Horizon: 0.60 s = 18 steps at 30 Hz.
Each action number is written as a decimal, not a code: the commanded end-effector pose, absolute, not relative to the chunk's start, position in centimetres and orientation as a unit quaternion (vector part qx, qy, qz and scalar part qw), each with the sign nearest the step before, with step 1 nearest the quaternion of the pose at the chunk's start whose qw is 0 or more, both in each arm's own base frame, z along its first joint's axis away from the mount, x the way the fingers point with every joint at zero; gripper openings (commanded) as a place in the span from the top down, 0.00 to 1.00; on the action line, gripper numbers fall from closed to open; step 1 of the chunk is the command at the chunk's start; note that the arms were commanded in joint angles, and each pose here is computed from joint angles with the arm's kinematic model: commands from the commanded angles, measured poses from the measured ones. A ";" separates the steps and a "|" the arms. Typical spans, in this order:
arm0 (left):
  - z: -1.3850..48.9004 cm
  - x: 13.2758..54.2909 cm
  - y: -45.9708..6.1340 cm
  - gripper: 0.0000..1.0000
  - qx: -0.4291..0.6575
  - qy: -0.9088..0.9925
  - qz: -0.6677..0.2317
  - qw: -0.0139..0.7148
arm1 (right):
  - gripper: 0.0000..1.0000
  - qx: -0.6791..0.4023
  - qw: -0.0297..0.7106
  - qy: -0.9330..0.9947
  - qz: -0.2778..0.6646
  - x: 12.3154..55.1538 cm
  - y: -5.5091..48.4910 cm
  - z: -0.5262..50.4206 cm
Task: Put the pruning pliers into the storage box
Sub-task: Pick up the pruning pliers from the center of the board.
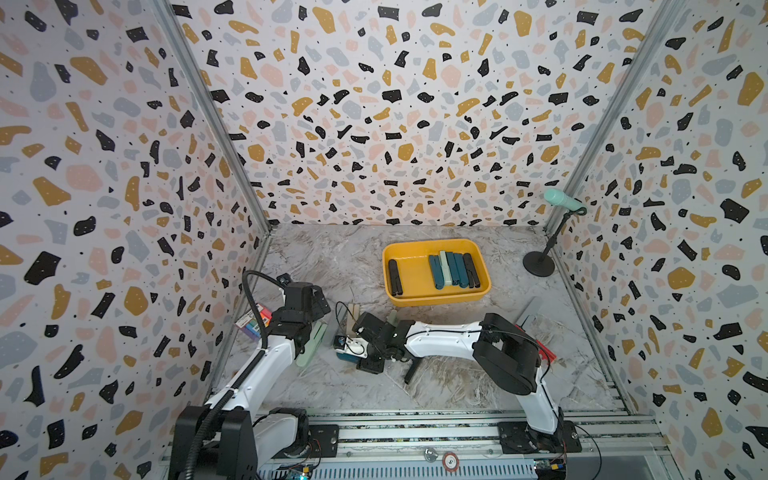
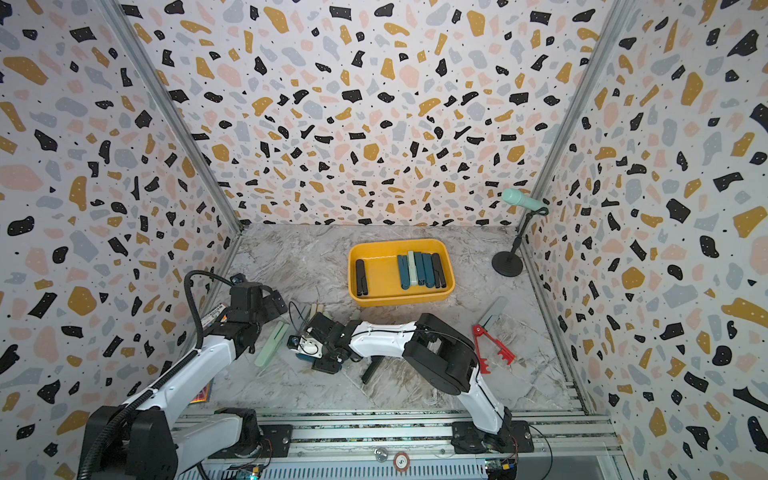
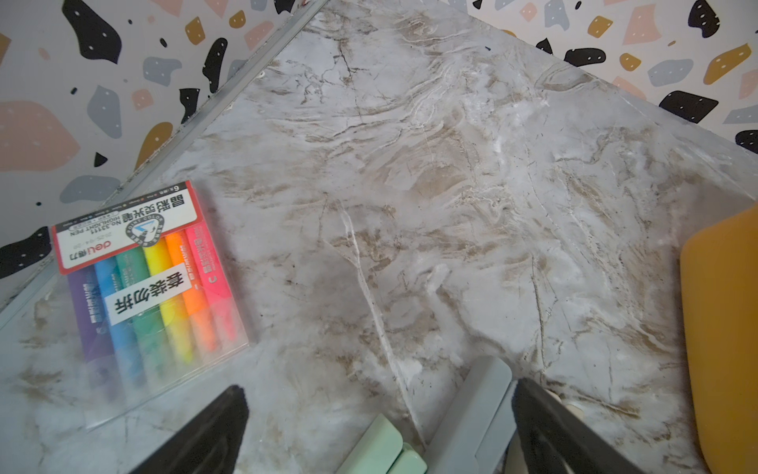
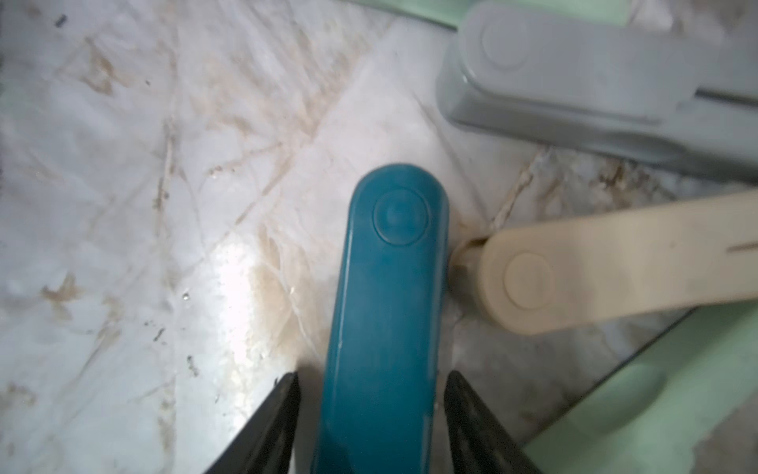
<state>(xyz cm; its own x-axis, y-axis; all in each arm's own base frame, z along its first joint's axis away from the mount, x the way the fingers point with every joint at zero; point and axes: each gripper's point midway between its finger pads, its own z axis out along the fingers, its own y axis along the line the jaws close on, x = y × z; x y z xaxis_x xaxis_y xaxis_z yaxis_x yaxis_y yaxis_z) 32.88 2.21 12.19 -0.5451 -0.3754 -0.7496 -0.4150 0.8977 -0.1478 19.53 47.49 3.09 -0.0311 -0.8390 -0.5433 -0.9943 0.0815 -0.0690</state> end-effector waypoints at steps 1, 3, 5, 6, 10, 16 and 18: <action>12.4 32.8 2.4 0.00 -0.228 0.874 0.022 0.429 | 0.42 -0.650 0.197 0.718 0.152 19.5 44.6 3.1; 12.4 32.8 2.4 0.01 -0.229 0.873 0.022 0.430 | 0.42 -0.649 0.184 0.722 0.150 19.4 43.8 2.8; 12.5 32.7 2.4 0.00 -0.229 0.873 0.022 0.431 | 0.42 -0.649 0.175 0.725 0.150 19.1 43.2 2.6; 12.5 32.8 2.4 0.01 -0.229 0.872 0.022 0.431 | 0.42 -0.648 0.170 0.726 0.151 18.9 43.0 2.4; 12.6 32.7 2.5 0.01 -0.230 0.871 0.025 0.432 | 0.43 -0.650 0.155 0.729 0.146 18.1 42.6 1.9; 12.7 32.6 2.7 0.00 -0.235 0.869 0.027 0.435 | 0.57 -0.657 0.153 0.726 0.130 17.8 42.2 1.8; 12.8 32.7 2.8 0.01 -0.237 0.867 0.027 0.437 | 0.65 -0.654 0.162 0.726 0.139 17.8 42.6 2.4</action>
<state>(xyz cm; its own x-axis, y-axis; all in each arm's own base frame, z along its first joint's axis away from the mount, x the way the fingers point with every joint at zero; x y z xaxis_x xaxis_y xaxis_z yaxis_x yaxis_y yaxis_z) 32.67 2.26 12.17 -0.5415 -0.3784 -0.7507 -0.4177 0.8961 -0.1503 18.87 44.85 2.81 -0.0803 -0.8688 -0.4887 -0.9943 0.1044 -0.0223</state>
